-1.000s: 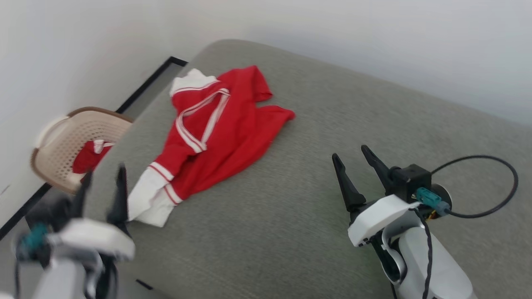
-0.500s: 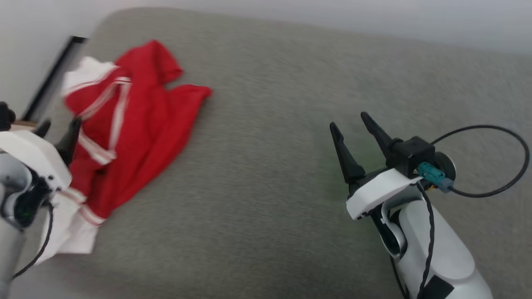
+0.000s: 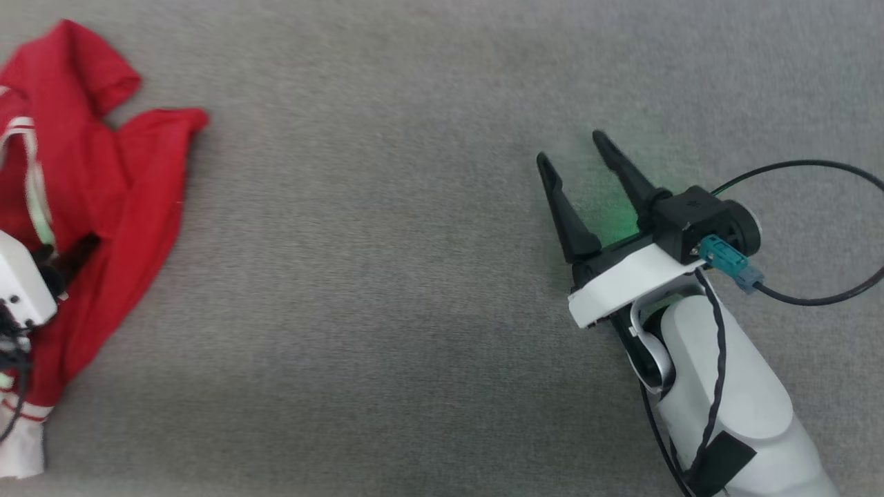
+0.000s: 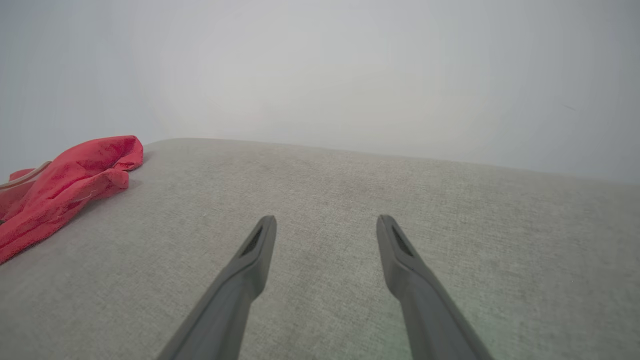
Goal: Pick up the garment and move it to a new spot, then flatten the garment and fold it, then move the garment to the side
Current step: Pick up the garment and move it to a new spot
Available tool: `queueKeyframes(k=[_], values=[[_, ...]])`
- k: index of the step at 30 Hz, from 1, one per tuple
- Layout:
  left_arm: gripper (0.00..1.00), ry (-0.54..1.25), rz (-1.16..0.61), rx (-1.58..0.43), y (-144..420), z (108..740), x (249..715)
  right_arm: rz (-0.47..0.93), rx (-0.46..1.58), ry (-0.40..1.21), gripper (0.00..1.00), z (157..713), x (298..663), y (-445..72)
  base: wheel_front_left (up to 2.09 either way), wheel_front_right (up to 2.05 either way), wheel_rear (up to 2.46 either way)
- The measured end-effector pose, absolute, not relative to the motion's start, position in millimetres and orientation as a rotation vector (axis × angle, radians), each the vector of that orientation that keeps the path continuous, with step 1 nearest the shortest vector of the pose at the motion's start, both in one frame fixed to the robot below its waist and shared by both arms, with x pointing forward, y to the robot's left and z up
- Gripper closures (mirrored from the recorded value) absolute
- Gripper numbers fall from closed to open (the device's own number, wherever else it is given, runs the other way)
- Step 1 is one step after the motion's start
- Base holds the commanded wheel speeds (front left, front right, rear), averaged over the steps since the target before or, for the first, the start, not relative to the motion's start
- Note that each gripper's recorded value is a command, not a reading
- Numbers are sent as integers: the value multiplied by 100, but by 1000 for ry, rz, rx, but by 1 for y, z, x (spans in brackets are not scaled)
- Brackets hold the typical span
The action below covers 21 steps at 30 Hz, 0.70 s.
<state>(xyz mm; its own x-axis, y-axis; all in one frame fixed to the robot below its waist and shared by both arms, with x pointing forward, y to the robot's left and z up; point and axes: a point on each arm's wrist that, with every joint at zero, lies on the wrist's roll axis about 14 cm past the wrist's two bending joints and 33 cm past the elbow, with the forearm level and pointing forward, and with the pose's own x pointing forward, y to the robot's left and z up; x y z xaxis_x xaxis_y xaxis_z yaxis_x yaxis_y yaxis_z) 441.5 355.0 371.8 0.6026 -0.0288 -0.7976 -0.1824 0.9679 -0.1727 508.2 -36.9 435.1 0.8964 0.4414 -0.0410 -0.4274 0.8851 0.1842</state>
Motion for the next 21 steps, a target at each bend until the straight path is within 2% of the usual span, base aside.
queueKeyframes(k=[5,12,13,14,21], values=[[0,969,95,-248,356,351,452,433,163,112,0,418,510,-47,0,0,0],[0,985,122,-257,361,344,457,436,144,77,0,428,517,-50,0,0,0],[37,985,126,-262,361,344,456,438,143,71,0,431,517,-49,0,0,0],[99,984,126,-265,361,344,456,441,142,65,0,433,517,-48,0,0,0],[100,844,173,-187,377,359,458,456,141,30,0,451,512,-43,0,0,0]])
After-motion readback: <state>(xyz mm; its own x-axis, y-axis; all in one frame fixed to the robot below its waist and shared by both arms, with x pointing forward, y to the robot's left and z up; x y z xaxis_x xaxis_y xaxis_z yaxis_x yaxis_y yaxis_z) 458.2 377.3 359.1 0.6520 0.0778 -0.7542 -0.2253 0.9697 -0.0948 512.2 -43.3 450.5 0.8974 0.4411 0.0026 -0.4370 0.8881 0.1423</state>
